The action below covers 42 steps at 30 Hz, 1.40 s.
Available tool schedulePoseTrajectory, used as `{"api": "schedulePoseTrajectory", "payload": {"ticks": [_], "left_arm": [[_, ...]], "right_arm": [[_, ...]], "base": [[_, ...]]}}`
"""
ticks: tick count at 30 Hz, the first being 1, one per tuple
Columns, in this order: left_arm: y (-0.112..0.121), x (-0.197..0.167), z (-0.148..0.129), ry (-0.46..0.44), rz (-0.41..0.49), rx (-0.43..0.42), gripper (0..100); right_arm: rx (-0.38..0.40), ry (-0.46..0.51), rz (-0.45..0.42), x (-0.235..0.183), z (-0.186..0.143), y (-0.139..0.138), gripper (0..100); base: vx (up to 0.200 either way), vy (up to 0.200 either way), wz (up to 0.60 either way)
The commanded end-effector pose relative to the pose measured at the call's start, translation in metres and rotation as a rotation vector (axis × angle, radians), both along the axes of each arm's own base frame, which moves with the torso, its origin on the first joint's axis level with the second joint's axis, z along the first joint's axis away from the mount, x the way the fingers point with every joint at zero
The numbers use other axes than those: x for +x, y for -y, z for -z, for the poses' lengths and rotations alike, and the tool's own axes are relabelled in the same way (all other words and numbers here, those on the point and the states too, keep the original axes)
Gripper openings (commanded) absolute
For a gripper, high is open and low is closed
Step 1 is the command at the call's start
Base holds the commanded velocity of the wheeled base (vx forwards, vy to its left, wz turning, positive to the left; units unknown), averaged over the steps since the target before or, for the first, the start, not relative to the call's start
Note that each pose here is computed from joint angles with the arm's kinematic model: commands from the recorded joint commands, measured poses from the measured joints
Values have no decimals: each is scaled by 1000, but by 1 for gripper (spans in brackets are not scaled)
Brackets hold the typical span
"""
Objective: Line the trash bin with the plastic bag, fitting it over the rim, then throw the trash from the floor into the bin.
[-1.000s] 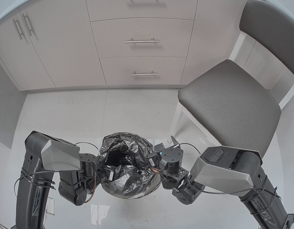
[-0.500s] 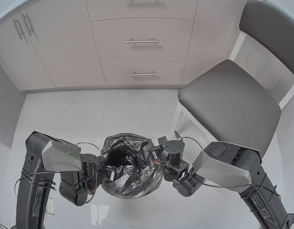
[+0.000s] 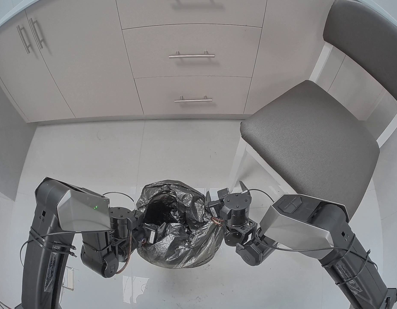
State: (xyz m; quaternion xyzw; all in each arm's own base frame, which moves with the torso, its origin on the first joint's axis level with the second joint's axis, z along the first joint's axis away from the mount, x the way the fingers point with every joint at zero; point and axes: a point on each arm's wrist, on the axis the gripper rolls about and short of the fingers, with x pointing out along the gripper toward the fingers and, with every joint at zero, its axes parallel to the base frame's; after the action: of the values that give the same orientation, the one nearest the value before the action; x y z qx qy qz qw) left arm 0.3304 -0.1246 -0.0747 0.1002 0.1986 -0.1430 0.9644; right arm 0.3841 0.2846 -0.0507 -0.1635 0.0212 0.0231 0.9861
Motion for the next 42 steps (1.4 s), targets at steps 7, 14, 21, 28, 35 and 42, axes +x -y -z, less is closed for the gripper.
{"api": "schedulePoseTrajectory", "payload": {"ticks": [7,14,21,28,35,42], "left_arm": [[0,0,-1,-2,-9,-18,100],[-1,0,-1,-4,-16,-29,100],[-1,0,-2,-6,-16,-29,100],[-1,0,-2,-6,-14,-29,100],[-1,0,-2,-4,-17,-31,100],[-2,0,-1,-6,-18,-30,100]], "right_arm": [[37,48,-10,-5,-35,-2,100],[38,44,-88,-38,-60,-18,100],[19,20,-131,-56,-52,-27,100],[-2,-3,-143,-63,-33,-28,100],[-20,-24,-134,-61,-20,-25,100],[-24,-29,-141,-63,-16,-27,100]], "base": [[0,0,0],[0,0,0],[0,0,0],[0,0,0],[0,0,0],[0,0,0]]}}
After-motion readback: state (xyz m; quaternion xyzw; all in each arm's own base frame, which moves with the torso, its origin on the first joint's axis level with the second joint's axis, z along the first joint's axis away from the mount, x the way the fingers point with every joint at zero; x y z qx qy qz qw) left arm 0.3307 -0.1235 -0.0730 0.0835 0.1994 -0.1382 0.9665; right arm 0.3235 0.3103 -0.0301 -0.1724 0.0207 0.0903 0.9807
